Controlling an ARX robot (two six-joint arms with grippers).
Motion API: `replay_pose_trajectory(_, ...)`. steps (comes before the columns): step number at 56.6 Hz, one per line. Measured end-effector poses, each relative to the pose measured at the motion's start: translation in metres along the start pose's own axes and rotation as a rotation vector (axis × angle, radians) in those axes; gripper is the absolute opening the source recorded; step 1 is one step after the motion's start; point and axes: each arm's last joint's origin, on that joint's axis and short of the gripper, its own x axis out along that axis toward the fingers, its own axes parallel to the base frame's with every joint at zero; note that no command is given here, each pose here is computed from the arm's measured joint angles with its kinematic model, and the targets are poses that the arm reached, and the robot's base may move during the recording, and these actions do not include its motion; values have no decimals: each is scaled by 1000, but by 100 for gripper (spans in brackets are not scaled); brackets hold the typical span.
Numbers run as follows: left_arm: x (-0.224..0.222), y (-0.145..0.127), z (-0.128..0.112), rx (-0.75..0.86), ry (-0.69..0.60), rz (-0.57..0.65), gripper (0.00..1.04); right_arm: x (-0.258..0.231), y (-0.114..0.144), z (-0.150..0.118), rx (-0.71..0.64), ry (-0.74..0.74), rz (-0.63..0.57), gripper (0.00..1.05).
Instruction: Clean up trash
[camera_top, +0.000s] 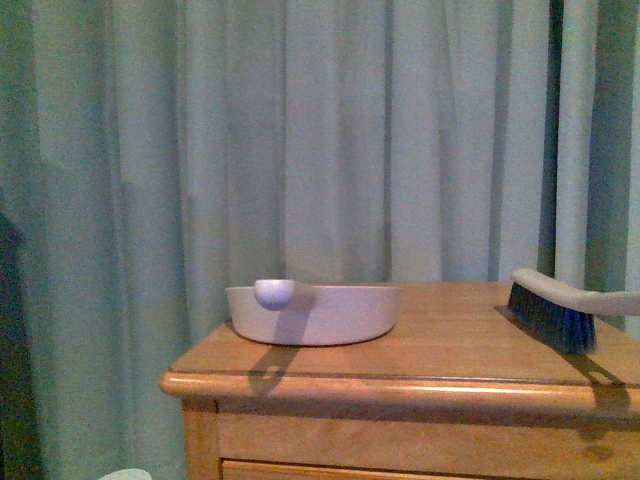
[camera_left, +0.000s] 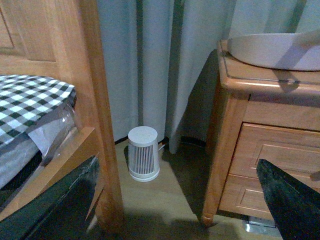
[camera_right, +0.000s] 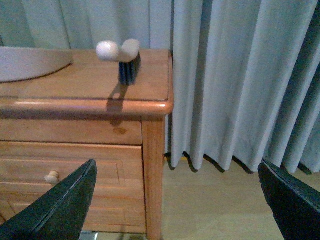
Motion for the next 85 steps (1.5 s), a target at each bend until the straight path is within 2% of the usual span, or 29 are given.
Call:
replay_pose_trajectory(27,0,0,0,-1,2,-3,97,0,0,0,0,0,0,97)
replay_pose_trajectory(31,2,-1,-1,-24,182,-98,97,0,0,0,0,0,0,97)
replay_pose_trajectory(34,9,-2,2,-30,255,-119,97,0,0,0,0,0,0,97)
replay_pose_trajectory(40,35,-7,27,36,247,-145,97,0,0,0,0,0,0,97)
replay_pose_trajectory(45,66,-15,58,89,217,-147,97,0,0,0,0,0,0,97)
replay_pose_trajectory(55,140,-52,98,221,288,-178,97,0,0,0,0,0,0,97)
replay_pose_trajectory(67,208,-112,133,262,358,-184,97,0,0,0,0,0,0,97)
replay_pose_trajectory(75,233,-150,135,259,419,-195,97,0,0,0,0,0,0,97)
replay_pose_trajectory(85,256,-187,116,285,538,-205,97,0,0,0,0,0,0,97)
